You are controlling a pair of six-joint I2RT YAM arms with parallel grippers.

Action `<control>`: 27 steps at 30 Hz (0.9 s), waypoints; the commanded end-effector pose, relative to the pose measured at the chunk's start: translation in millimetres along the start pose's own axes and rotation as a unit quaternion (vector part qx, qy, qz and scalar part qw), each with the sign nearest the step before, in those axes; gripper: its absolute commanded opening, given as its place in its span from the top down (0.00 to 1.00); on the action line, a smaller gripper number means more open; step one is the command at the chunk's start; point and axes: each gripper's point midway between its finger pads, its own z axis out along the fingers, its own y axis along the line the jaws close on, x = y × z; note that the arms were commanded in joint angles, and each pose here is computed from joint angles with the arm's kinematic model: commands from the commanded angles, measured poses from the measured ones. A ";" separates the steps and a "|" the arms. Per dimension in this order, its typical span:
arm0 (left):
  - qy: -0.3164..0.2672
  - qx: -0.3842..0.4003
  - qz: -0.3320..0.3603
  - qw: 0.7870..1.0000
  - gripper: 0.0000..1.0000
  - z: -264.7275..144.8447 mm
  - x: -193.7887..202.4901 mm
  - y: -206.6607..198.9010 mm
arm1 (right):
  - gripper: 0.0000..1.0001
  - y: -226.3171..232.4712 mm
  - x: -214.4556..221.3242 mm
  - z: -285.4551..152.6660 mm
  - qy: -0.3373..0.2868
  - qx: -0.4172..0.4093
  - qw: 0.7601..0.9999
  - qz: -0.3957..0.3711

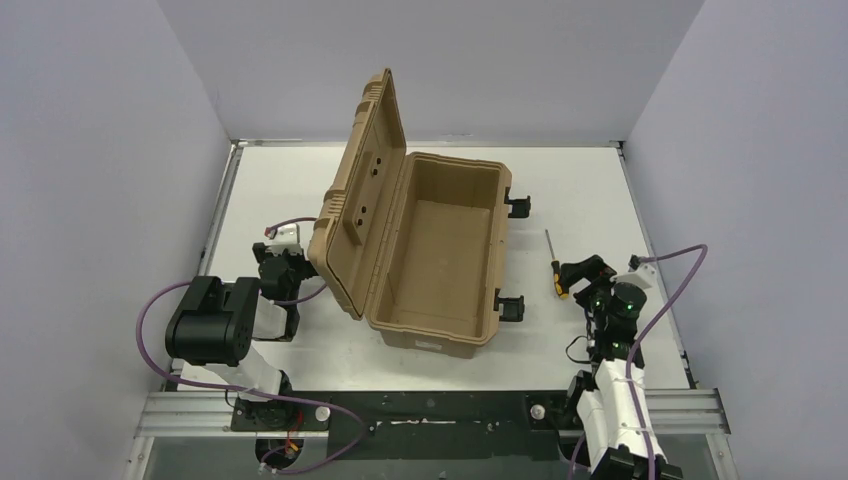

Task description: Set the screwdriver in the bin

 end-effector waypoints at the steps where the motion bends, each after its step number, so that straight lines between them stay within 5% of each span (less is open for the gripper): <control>1: -0.037 -0.001 -0.009 0.999 0.03 5.8 -22.5 -1.5 | 0.00 17.9 -43.8 2.7 -0.054 -0.017 0.998 -0.034; 10: -0.037 -0.001 -0.009 0.999 0.03 5.8 -22.7 -1.5 | 0.00 20.5 -95.1 12.7 -0.047 0.041 0.991 -0.116; 15: -0.037 -0.001 -0.009 0.999 0.03 5.8 -22.4 -1.5 | 0.00 -0.2 -84.4 36.9 0.083 0.104 0.977 -0.164; 21: -0.036 -0.001 -0.009 0.999 0.03 5.7 -22.2 -1.4 | 0.00 -14.0 -19.7 70.9 0.261 0.106 0.934 -0.221; 27: -0.038 -0.001 -0.009 0.999 0.03 5.8 -23.0 -1.5 | 0.00 -8.7 25.9 81.1 0.321 0.112 0.899 -0.276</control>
